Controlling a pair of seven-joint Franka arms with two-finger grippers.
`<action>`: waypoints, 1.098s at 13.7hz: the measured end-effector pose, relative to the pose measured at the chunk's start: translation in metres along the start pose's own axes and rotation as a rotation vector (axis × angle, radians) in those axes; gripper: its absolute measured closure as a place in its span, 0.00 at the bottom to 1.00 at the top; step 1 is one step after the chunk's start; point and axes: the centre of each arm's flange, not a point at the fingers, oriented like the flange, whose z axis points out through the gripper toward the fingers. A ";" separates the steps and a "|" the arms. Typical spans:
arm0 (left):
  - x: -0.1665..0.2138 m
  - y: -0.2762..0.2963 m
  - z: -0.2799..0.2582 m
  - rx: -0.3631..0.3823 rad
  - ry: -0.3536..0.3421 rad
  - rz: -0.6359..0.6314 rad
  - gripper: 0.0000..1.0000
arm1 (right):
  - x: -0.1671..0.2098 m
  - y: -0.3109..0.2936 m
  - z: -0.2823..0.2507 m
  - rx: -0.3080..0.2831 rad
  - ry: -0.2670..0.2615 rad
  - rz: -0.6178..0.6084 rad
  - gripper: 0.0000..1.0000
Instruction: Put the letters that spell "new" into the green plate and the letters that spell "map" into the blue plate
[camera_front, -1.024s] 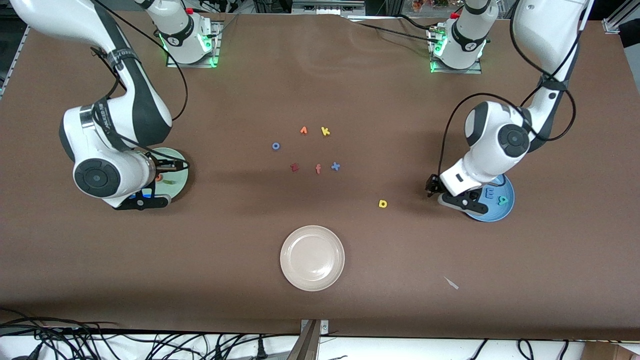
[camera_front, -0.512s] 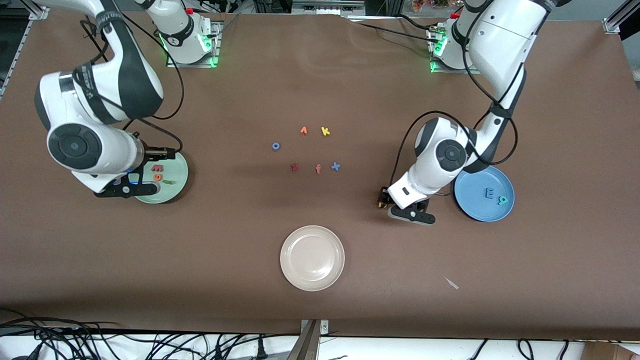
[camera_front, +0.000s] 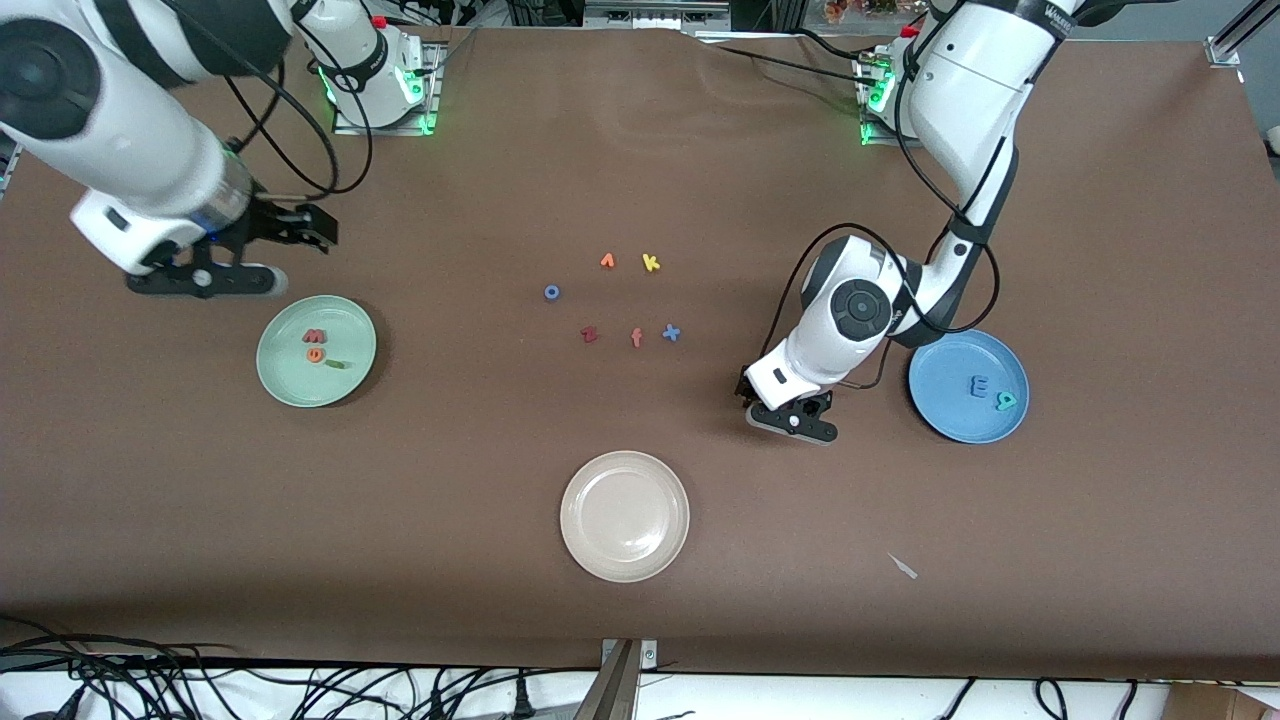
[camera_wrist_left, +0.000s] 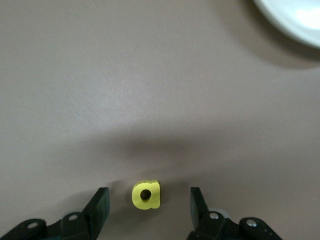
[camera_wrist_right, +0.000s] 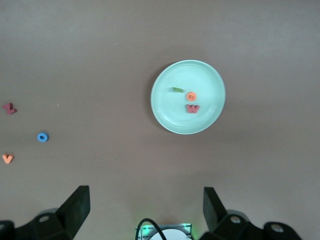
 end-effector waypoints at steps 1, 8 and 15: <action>-0.004 0.003 0.009 0.001 -0.014 0.005 0.26 | -0.004 0.020 -0.007 0.020 0.010 0.035 0.00; -0.005 0.002 0.017 0.014 -0.019 0.012 0.42 | -0.002 0.089 -0.007 0.067 0.019 -0.101 0.00; 0.009 -0.013 -0.003 0.030 0.037 0.001 0.71 | -0.001 0.101 -0.004 0.070 0.016 -0.090 0.00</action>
